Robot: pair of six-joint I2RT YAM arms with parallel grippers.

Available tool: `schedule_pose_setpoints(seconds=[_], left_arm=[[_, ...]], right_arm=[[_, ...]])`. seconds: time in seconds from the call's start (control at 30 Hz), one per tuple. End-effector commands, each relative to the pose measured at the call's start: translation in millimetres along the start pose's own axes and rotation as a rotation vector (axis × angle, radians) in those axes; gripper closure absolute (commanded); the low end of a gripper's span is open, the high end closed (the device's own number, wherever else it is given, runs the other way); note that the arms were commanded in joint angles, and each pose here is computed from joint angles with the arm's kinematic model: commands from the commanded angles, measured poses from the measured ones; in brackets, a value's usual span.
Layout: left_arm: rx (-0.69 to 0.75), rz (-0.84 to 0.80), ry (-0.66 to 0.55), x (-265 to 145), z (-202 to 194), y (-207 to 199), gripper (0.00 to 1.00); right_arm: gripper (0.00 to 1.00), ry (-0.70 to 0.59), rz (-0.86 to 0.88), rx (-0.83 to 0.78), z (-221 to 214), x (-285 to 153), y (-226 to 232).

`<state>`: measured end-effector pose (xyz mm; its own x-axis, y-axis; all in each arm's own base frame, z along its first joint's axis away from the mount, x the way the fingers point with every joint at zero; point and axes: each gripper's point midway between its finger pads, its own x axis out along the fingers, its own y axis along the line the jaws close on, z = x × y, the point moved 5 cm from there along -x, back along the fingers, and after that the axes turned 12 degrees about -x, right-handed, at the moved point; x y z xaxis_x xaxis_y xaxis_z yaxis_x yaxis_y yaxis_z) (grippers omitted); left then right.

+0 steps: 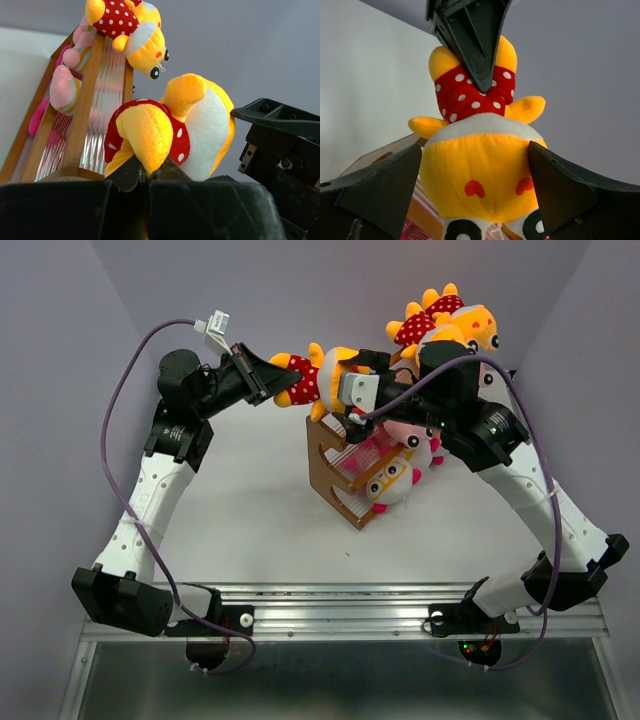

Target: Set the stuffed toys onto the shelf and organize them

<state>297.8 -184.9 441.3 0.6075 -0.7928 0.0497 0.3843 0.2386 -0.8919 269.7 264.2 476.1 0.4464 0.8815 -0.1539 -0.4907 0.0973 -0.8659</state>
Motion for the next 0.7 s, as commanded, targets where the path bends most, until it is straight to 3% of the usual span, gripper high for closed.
schedule_pose_setpoints(seconds=[0.0,0.23,0.4,0.47,0.53,0.57,0.6,0.63,0.67], left_arm=[[0.086,-0.099,0.004,-5,3,-28,1.00],[0.100,-0.119,0.024,-1,6,-32,1.00],[0.112,-0.132,0.032,-1,5,-35,1.00],[0.105,-0.135,0.035,-2,4,-34,1.00],[0.112,-0.147,0.031,-4,4,-38,1.00],[0.104,-0.147,0.032,-4,3,-37,1.00],[0.108,-0.155,0.030,-5,3,-39,1.00],[0.106,-0.156,0.030,-5,3,-38,1.00],[0.102,-0.159,0.032,-5,2,-39,1.00]], right_arm=[[0.08,0.099,-0.141,-0.084,-7,-11,-26],[0.07,0.154,-0.152,-0.091,-17,-13,-22],[0.13,0.182,-0.140,-0.066,-24,-11,-14],[0.27,0.193,-0.141,-0.050,-27,-9,-13],[0.33,0.198,-0.140,-0.040,-28,-9,-12],[0.47,0.197,-0.140,-0.034,-28,-8,-12],[0.54,0.196,-0.141,-0.022,-28,-8,-11],[0.71,0.196,-0.140,-0.014,-29,-7,-10],[0.78,0.195,-0.144,-0.007,-28,-7,-11]])
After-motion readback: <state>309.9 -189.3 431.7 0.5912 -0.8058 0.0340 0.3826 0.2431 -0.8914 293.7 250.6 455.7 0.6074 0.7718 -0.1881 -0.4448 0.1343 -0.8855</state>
